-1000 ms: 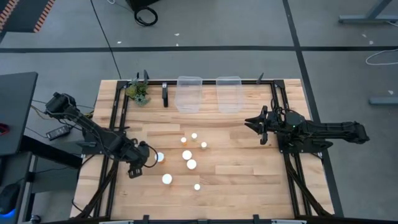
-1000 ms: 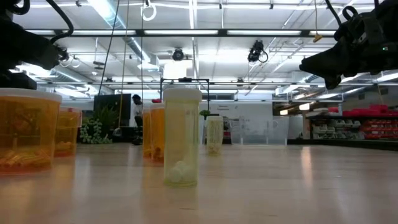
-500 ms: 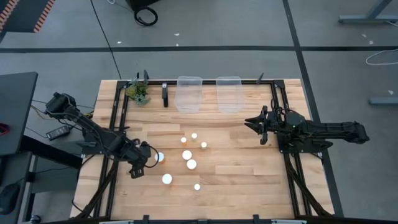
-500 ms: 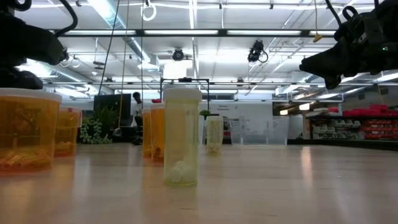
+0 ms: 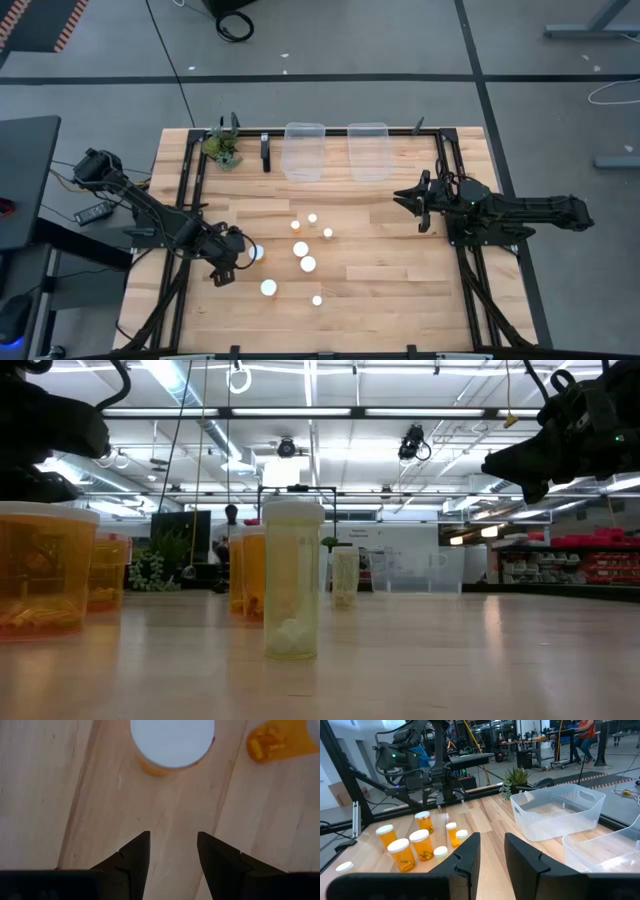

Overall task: Pick and place medicine bottles into bin by pill shape (circle, oval)
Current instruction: Put the large orange pill bottle into the left transparent bin

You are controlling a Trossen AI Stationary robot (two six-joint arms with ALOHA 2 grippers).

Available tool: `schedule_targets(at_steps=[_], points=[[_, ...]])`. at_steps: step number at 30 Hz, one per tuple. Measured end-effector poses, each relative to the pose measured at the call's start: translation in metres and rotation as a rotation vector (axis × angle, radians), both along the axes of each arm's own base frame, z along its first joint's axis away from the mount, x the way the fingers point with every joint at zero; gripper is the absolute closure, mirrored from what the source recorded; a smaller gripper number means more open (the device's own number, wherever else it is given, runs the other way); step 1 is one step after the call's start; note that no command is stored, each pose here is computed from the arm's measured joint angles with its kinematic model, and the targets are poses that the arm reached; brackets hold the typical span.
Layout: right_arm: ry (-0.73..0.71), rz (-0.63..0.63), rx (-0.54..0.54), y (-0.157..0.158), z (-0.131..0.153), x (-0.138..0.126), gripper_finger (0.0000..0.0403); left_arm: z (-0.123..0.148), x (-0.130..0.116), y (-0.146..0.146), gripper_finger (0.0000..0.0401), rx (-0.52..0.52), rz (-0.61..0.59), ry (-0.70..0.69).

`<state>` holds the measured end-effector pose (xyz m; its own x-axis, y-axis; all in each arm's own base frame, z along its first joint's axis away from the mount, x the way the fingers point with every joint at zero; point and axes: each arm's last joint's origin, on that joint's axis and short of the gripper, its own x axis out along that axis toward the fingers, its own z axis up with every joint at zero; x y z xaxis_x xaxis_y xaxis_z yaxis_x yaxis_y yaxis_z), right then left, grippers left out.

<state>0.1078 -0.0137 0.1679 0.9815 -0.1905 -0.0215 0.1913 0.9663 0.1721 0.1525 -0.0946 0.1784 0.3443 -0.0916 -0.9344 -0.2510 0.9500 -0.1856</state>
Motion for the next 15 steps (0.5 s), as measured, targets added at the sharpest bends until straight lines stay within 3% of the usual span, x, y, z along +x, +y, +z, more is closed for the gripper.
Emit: schedule_targets(at_steps=[15], points=[[0.000, 0.000, 0.000, 0.0000, 0.0000, 0.0000, 0.0308, 0.0005, 0.0013, 0.0002, 0.0229, 0.034, -0.036, -0.028]])
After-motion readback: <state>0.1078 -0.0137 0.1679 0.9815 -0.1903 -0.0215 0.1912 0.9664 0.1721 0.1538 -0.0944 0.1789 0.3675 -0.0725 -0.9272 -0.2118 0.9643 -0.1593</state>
